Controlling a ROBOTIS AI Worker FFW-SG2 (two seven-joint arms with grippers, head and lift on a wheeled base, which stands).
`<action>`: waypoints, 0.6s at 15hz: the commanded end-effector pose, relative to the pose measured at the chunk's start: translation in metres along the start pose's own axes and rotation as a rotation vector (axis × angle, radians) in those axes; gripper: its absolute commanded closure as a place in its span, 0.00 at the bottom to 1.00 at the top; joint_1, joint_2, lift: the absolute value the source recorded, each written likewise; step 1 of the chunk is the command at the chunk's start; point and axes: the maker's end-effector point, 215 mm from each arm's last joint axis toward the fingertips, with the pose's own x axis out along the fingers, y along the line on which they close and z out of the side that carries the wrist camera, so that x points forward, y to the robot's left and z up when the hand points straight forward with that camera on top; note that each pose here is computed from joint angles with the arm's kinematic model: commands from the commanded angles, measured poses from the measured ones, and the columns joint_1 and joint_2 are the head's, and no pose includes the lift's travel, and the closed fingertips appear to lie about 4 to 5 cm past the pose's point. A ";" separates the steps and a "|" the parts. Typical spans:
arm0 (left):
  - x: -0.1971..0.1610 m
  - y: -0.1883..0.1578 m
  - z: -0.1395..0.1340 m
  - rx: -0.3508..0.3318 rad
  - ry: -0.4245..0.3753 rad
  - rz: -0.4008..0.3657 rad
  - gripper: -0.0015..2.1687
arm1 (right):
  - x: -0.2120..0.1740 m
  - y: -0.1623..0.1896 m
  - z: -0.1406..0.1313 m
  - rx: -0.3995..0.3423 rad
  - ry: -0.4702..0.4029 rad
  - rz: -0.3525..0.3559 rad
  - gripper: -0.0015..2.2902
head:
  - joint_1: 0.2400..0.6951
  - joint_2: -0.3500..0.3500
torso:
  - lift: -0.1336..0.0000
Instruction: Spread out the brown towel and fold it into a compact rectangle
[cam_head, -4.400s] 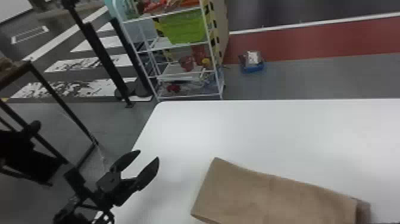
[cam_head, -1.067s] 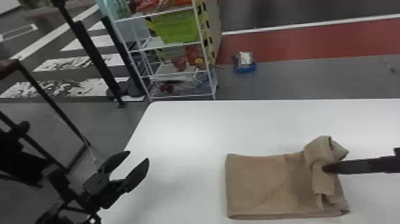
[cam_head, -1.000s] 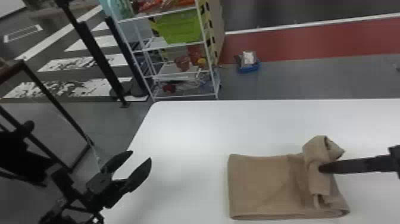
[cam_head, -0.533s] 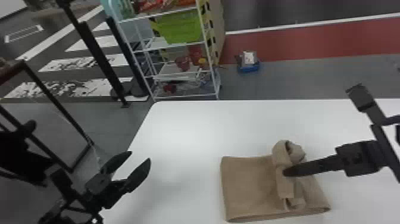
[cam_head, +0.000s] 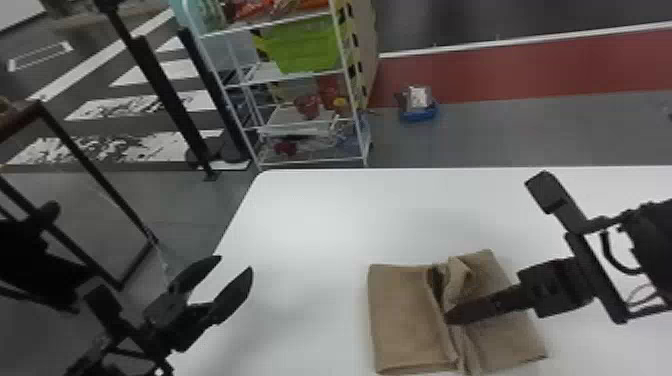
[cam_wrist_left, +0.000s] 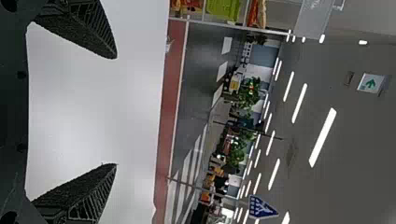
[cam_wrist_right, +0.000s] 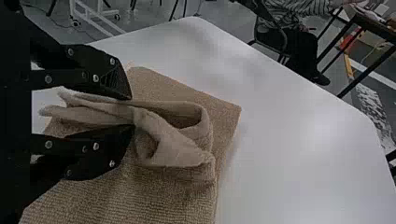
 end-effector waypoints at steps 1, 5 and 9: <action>0.000 0.000 -0.001 -0.003 -0.002 0.001 0.02 | -0.001 0.007 0.003 0.039 -0.045 0.047 0.02 | 1.00 1.00 | 0.07; 0.001 0.000 -0.001 -0.002 -0.002 0.001 0.02 | -0.002 0.021 0.005 0.074 -0.095 0.125 0.05 | 1.00 1.00 | 0.07; 0.002 0.000 0.000 -0.001 -0.004 0.001 0.02 | 0.018 0.056 0.024 0.043 -0.119 0.171 0.43 | 1.00 1.00 | 0.07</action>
